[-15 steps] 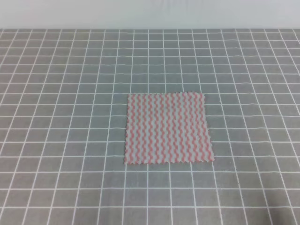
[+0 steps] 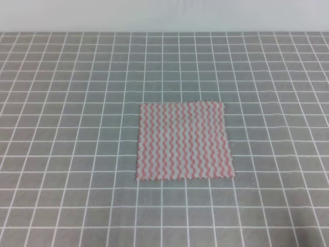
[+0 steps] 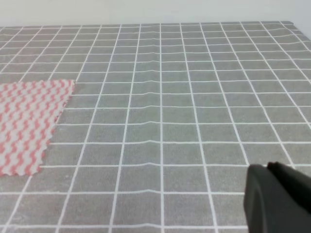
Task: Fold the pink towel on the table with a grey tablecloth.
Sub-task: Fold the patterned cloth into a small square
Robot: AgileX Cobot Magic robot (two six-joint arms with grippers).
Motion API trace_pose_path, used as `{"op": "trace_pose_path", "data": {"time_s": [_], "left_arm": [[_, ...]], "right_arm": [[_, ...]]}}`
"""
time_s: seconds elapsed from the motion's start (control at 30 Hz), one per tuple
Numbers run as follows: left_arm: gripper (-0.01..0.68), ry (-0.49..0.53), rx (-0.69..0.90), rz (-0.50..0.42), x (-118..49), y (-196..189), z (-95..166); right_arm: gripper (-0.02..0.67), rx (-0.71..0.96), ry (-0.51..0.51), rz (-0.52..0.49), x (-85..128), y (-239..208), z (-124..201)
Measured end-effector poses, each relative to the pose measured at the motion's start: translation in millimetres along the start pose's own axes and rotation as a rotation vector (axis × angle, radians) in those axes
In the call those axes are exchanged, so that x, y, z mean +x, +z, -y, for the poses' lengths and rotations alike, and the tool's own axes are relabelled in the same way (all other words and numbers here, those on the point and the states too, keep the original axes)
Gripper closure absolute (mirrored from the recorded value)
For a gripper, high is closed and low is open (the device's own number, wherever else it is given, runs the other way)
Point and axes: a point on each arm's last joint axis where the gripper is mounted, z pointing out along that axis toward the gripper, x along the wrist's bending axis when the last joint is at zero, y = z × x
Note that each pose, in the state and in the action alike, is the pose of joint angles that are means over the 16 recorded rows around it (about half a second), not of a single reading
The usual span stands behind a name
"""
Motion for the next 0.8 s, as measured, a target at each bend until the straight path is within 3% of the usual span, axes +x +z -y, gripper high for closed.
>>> {"op": "trace_pose_path", "data": {"time_s": [0.13,0.27,0.37,0.67,0.8], "left_arm": [[0.672,0.0,0.0,0.0,0.0,0.0,-0.4],[0.672,0.0,0.0,0.0,0.0,0.0,0.0],[0.672,0.0,0.0,0.0,0.0,0.0,-0.4],[0.672,0.006,0.004,-0.002,0.2,-0.1,-1.2],[0.672,0.012,0.003,-0.004,0.4,-0.1,-0.9]], "right_arm": [[0.651,-0.001,0.006,-0.003,0.3,-0.3,-0.7],[0.651,-0.009,0.111,-0.035,3.1,-0.1,-1.2],[0.651,-0.023,0.264,-0.079,6.7,-0.5,-3.4],[0.651,-0.083,0.867,-0.219,13.5,-2.2,-14.7],[0.651,-0.123,1.014,-0.24,12.0,-3.3,-20.4]]}}
